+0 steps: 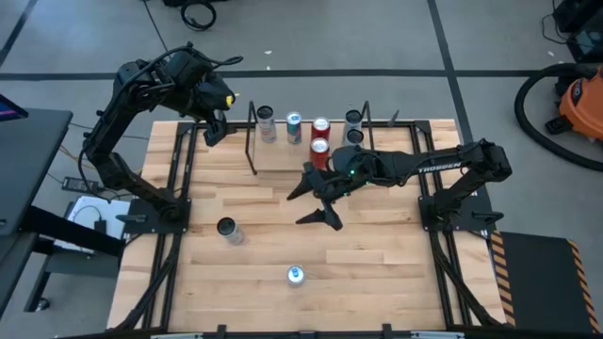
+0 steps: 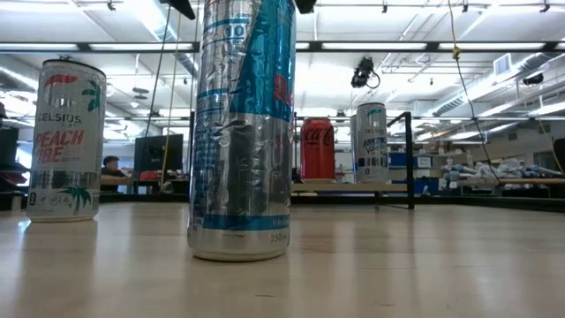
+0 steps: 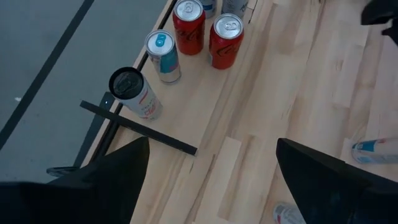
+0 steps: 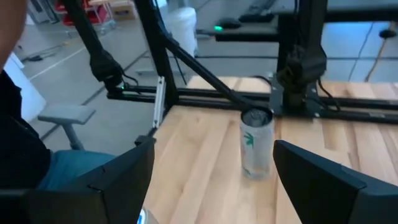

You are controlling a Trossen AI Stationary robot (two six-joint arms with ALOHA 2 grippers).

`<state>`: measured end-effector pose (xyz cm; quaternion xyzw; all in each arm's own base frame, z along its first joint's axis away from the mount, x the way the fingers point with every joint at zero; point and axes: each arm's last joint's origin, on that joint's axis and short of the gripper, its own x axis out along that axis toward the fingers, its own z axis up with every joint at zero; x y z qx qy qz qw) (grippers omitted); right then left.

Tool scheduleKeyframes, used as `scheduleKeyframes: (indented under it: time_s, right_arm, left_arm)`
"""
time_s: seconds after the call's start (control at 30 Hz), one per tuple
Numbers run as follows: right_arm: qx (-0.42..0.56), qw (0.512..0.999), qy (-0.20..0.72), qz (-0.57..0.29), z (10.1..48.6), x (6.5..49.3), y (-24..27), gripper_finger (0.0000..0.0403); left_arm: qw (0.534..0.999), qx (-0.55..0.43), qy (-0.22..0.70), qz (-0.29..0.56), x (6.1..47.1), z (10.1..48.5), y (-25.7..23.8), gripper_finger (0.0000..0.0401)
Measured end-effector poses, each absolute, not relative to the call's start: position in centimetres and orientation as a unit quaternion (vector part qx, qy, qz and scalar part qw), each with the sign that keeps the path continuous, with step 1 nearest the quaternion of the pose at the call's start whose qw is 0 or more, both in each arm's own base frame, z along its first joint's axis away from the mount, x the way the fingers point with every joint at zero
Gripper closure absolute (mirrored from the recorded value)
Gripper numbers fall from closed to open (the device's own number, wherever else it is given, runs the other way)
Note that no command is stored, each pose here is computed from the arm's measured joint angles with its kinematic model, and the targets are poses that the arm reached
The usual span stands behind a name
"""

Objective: Place canned beverage on shelf
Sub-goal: Align the blue soda can with the blue soda can on the shelf

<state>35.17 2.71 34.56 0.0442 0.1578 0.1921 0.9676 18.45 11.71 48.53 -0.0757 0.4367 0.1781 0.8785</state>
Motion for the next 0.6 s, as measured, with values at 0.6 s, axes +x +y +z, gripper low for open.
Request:
scheduleKeyframes:
  time_s: [0.6]
  right_arm:
    - [0.023,0.955,0.161,0.249,34.4,34.5,8.1,0.0017]
  left_arm:
    - [0.877,-0.087,0.435,0.184,18.5,48.5,11.7,0.0047]
